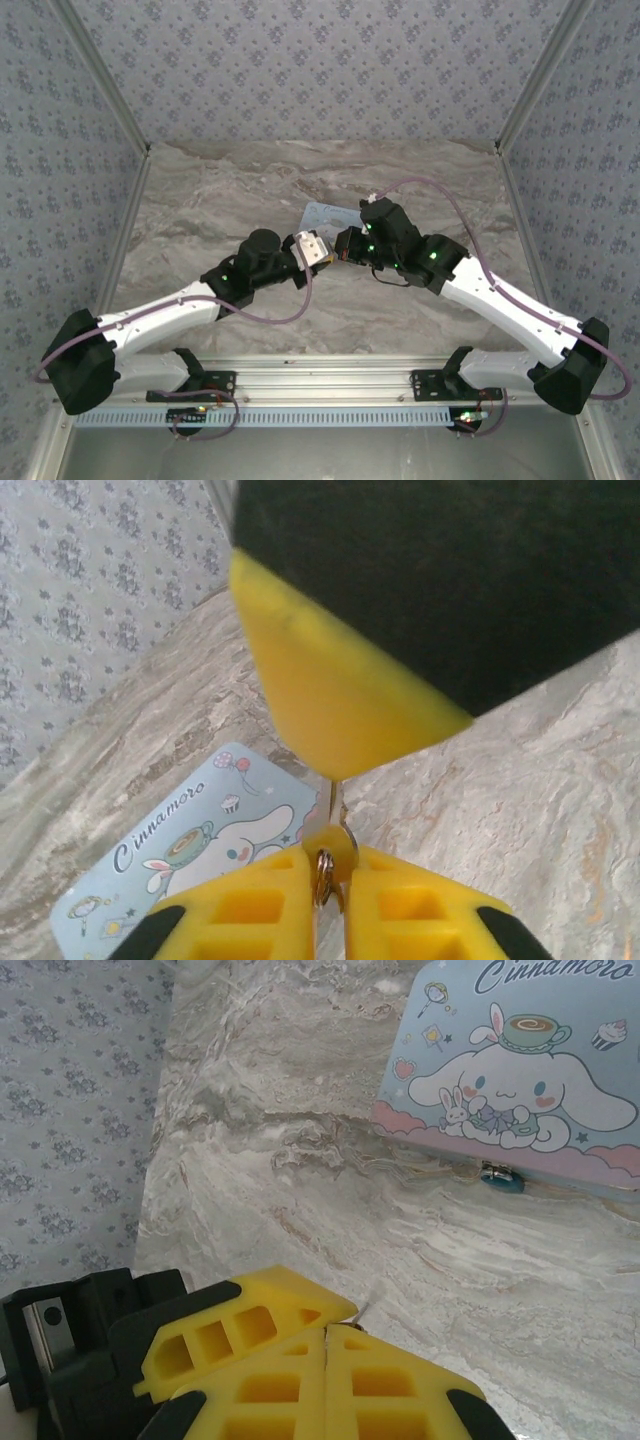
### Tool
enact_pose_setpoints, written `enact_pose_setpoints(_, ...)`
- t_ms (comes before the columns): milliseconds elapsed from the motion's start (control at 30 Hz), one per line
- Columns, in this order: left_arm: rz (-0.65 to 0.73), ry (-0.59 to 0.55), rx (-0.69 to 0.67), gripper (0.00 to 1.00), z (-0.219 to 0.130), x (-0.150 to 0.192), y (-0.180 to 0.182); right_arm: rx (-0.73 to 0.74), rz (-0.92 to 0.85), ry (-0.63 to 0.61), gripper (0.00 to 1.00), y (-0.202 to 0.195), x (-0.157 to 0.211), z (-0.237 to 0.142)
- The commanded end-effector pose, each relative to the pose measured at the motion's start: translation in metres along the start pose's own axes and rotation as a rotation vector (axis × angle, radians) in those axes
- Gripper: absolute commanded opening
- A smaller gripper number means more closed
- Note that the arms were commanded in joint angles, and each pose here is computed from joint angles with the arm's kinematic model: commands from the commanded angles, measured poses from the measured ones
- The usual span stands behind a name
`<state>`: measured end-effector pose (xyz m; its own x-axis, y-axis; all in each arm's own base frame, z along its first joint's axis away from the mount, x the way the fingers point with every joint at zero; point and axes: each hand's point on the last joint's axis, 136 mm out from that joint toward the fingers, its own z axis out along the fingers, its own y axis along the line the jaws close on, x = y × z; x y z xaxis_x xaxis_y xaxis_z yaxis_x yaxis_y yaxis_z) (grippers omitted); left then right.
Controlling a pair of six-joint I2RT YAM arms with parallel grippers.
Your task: Unlock a padlock with a key
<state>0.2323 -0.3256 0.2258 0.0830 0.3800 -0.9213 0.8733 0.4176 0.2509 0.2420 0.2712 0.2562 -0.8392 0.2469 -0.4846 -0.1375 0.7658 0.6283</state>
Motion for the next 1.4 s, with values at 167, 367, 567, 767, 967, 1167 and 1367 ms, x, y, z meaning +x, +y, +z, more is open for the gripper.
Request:
enact_pose_setpoints(167, -0.024, -0.031, -0.020, 0.00, -0.012, -0.018, 0.004, -0.001, 0.018, -0.026, 0.10, -0.001, -0.003, -0.003)
enact_pose_setpoints(367, -0.098, 0.003, 0.061, 0.00, -0.016, -0.018, -0.005, -0.076, -0.055, -0.069, 0.44, 0.014, -0.015, -0.019)
enact_pose_setpoints(567, -0.343, -0.004, 0.283, 0.00, -0.030, -0.022, -0.013, -0.197, -0.221, -0.162, 0.58, 0.031, -0.032, -0.061)
enact_pose_setpoints(767, -0.478, -0.062, 0.534, 0.00, -0.054, -0.038, -0.020, -0.462, -0.387, -0.097, 0.59, 0.054, -0.025, -0.077)
enact_pose_setpoints(967, -0.479, -0.035, 0.737, 0.00, -0.069, -0.050, -0.037, -0.622, -0.497, 0.086, 0.59, 0.075, 0.002, -0.071)
enact_pose_setpoints(1167, -0.455, -0.060, 0.789, 0.00, -0.078, -0.065, -0.040, -0.706, -0.508, 0.174, 0.57, 0.083, 0.013, -0.064)
enact_pose_setpoints(1367, -0.443, -0.061, 0.798, 0.00, -0.083, -0.070, -0.041, -0.752, -0.508, 0.157, 0.44, 0.087, 0.014, -0.071)
